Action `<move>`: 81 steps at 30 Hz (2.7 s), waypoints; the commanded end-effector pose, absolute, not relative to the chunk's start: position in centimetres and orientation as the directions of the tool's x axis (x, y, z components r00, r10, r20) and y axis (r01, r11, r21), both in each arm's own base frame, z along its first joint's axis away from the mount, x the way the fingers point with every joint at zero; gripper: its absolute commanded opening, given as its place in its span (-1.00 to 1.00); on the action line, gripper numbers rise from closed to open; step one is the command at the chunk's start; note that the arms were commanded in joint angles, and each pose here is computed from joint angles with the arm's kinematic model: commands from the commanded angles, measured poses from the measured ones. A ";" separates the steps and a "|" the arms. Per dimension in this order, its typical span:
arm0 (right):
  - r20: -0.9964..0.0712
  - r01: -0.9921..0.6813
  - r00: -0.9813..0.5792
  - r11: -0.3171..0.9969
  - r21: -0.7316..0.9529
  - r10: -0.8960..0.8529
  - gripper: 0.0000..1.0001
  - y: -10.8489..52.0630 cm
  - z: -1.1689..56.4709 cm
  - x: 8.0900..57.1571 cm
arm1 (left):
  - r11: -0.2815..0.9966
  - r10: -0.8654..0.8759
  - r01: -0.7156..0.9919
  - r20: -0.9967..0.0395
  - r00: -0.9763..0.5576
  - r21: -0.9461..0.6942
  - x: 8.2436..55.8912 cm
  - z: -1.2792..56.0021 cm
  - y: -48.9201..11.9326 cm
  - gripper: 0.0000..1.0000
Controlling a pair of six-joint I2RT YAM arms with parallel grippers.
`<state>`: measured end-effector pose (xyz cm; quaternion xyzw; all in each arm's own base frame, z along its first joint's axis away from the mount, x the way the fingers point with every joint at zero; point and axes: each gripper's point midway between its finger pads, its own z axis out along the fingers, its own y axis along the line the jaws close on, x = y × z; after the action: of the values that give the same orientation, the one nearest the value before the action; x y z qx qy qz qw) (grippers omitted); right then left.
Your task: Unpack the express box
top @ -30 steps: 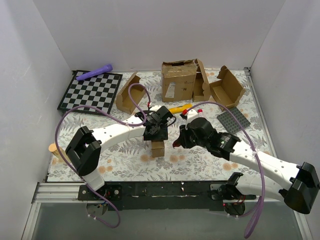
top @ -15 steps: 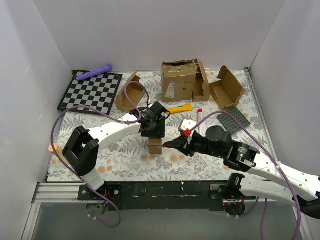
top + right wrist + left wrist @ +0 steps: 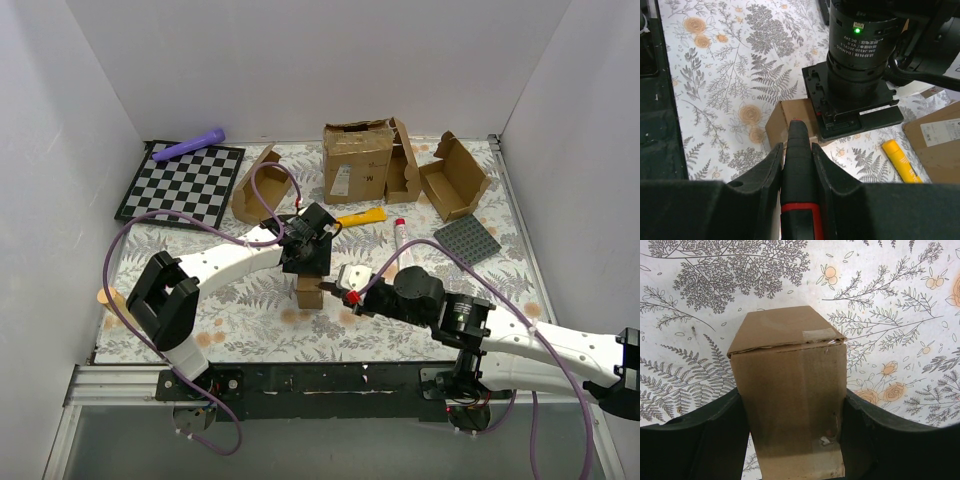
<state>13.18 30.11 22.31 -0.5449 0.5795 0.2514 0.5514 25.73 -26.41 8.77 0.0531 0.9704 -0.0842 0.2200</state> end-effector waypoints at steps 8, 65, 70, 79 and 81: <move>-0.909 -0.871 0.325 0.292 -0.395 -0.260 -0.97 32.3 24.8 13.5 | 0.991 0.052 0.099 -0.419 -0.907 -0.093 26.0 7.9 -25.6 -0.54; -0.880 -0.865 0.330 0.265 -0.426 -0.341 -0.97 32.5 22.3 13.6 | 0.989 0.055 0.105 -0.403 -0.914 -0.103 25.6 7.3 -25.7 -0.78; -0.873 -0.863 0.331 0.259 -0.434 -0.359 -0.97 32.5 21.8 13.8 | 0.989 0.053 0.105 -0.403 -0.914 -0.108 25.6 7.4 -25.8 -0.78; -0.867 -0.864 0.323 0.256 -0.434 -0.380 -0.97 32.5 20.8 13.9 | 0.988 0.054 0.108 -0.403 -0.914 -0.113 25.6 7.4 -25.8 -0.79; -0.868 -0.865 0.323 0.254 -0.433 -0.378 -0.97 32.5 20.8 13.9 | 0.988 0.056 0.108 -0.404 -0.913 -0.109 25.6 7.4 -25.8 -0.79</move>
<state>13.48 32.02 19.66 -0.5862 0.5551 0.2085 0.5520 25.88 -26.43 8.77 0.0442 0.9713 -0.0806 0.2195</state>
